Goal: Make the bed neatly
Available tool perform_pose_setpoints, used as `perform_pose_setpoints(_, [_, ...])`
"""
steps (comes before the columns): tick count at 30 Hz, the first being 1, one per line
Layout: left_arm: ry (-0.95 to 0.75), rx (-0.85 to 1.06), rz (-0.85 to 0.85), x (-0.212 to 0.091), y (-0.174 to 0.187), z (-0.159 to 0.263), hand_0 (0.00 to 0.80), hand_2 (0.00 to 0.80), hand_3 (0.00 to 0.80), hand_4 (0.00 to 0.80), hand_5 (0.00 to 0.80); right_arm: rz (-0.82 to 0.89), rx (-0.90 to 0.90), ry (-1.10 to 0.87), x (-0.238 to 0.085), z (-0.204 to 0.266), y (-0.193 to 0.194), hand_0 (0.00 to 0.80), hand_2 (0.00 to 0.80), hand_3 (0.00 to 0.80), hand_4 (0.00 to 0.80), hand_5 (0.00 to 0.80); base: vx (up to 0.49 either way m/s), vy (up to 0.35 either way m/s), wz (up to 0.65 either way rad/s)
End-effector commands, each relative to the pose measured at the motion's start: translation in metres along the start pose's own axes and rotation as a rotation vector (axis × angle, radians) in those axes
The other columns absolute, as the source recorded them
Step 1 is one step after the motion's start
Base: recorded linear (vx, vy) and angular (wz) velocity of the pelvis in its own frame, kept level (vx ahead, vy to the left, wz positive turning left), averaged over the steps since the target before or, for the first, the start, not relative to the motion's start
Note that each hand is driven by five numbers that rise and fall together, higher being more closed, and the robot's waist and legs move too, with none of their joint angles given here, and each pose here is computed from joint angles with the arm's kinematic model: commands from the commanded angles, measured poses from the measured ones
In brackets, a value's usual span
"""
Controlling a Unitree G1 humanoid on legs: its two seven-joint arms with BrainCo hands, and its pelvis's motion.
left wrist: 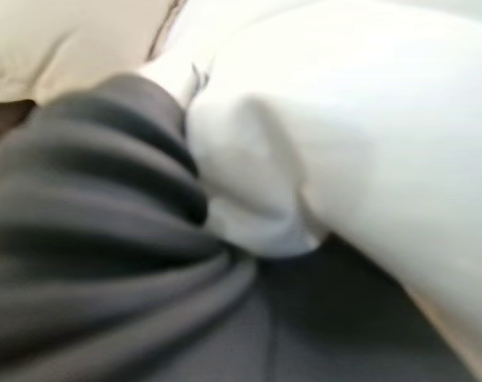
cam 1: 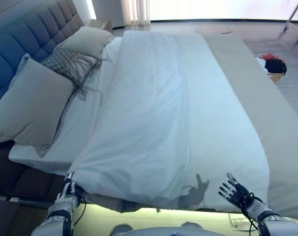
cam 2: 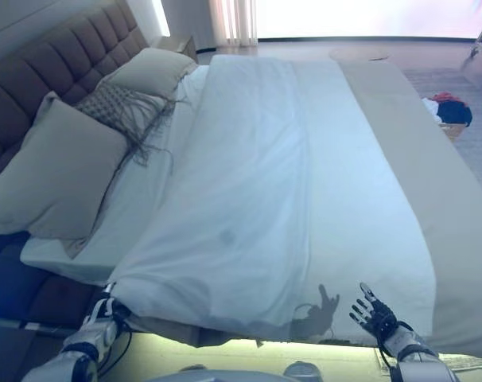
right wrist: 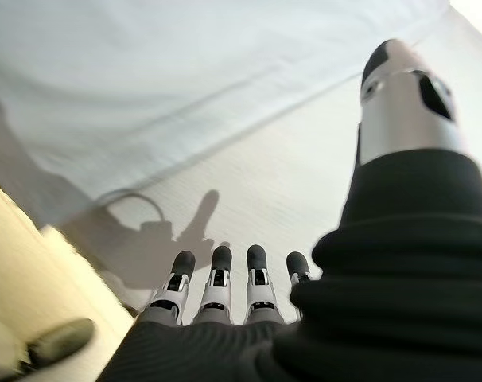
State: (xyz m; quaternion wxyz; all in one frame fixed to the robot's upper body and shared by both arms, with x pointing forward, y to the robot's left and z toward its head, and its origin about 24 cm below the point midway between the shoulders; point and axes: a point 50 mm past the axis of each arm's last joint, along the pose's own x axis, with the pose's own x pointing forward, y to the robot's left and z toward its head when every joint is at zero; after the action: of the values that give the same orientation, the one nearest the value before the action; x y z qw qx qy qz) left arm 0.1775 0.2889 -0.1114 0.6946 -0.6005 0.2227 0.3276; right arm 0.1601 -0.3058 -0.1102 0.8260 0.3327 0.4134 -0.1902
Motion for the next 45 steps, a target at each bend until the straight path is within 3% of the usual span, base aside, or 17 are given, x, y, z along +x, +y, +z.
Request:
perform_pose_setpoints(1, [-0.115,-0.003,-0.023,-0.012,0.006,0.041,0.800,0.800,0.800,0.800,0.800,0.089,0.039,-0.093,0.008,0.021,0.028,0.000,0.000,0.000,0.000,0.000,-0.184,0.254,-0.24])
perform_pose_setpoints(8, [-0.093,0.055,-0.117,0.001,-0.024,0.024,0.800,0.800,0.800,0.800,0.800,0.192,0.013,-0.081,0.019,0.015,0.062,0.000,0.000,0.000,0.000,0.000,-0.203,0.076,-0.22])
perform_pose_setpoints(14, [-0.126,0.047,-0.220,0.012,-0.079,0.029,0.800,0.800,0.800,0.800,0.800,0.295,-0.053,-0.171,0.020,0.052,0.106,0.000,0.000,0.000,0.000,0.000,-0.310,-0.003,0.02])
perform_pose_setpoints(26, [-0.082,0.065,-0.296,0.017,-0.116,0.019,0.800,0.800,0.800,0.800,0.800,0.230,-0.461,-0.307,0.007,0.109,0.138,0.000,0.000,0.000,0.000,0.000,-0.111,0.004,0.00])
perform_pose_setpoints(30, [-0.105,0.045,-0.415,0.016,-0.151,0.018,0.800,0.800,0.800,0.800,0.800,0.204,-0.628,-0.355,-0.001,0.127,0.150,0.000,0.000,0.000,0.000,0.000,-0.109,0.005,0.09])
perform_pose_setpoints(36, [-0.049,0.120,-0.460,0.014,-0.152,0.014,0.800,0.800,0.800,0.800,0.800,0.212,-0.666,-0.349,-0.001,0.128,0.154,0.000,0.000,0.000,0.000,0.000,-0.053,-0.004,0.04])
perform_pose_setpoints(45, [-0.084,0.165,-0.355,0.014,-0.147,0.031,0.800,0.800,0.800,0.800,0.800,0.202,-0.668,-0.345,-0.004,0.135,0.155,0.000,0.000,0.000,0.000,0.000,0.000,0.000,0.00])
